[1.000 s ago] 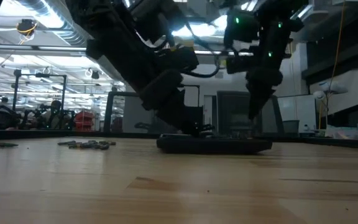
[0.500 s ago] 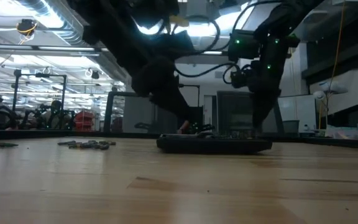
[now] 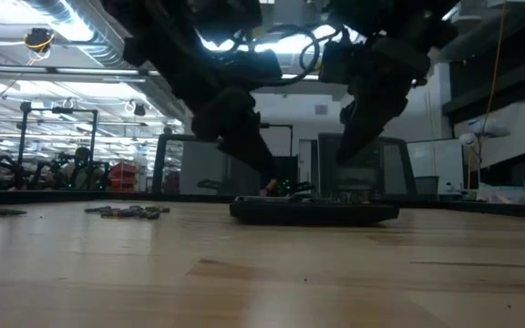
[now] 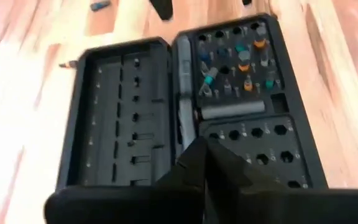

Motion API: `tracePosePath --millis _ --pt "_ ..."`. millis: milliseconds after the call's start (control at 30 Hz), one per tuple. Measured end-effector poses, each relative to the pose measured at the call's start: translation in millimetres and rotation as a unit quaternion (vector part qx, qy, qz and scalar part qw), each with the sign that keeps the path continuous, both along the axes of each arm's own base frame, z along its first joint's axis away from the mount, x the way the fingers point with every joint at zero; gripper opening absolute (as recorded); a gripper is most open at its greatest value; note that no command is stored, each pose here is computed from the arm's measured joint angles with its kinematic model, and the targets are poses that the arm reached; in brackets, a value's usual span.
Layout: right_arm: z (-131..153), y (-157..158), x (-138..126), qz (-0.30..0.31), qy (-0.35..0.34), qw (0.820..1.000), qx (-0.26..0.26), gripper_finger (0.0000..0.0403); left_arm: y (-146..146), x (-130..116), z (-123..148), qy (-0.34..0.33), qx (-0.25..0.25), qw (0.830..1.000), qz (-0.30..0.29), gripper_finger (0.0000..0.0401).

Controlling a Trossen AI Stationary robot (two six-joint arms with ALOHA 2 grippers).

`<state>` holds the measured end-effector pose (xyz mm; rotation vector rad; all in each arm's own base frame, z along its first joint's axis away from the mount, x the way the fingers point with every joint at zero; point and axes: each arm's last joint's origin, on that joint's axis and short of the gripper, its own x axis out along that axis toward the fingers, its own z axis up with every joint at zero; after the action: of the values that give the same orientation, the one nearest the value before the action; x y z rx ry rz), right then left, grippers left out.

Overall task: Prefit tool cases
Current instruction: Remove the orange socket bit from the black prefit tool case

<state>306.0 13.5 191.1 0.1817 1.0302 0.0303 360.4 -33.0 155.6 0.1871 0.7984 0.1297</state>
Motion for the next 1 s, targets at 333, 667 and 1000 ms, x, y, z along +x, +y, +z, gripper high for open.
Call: tracePosePath --millis 333,667,1000 --pt "-1.0 12.8 -2.2 -0.035 0.011 0.999 -0.009 0.0150 0.2 -34.4 8.9 0.155 0.076 0.983 -0.061 0.0000" --pt "-5.8 11.5 -11.7 -0.051 0.067 0.996 -0.016 0.0134 0.5 -21.4 -22.7 0.161 -0.008 0.986 -0.051 0.0000" --pt "-9.4 11.7 -19.5 -0.053 0.111 0.992 -0.006 0.0134 1.0 -3.8 -25.2 0.078 -0.019 0.996 -0.048 0.0000"
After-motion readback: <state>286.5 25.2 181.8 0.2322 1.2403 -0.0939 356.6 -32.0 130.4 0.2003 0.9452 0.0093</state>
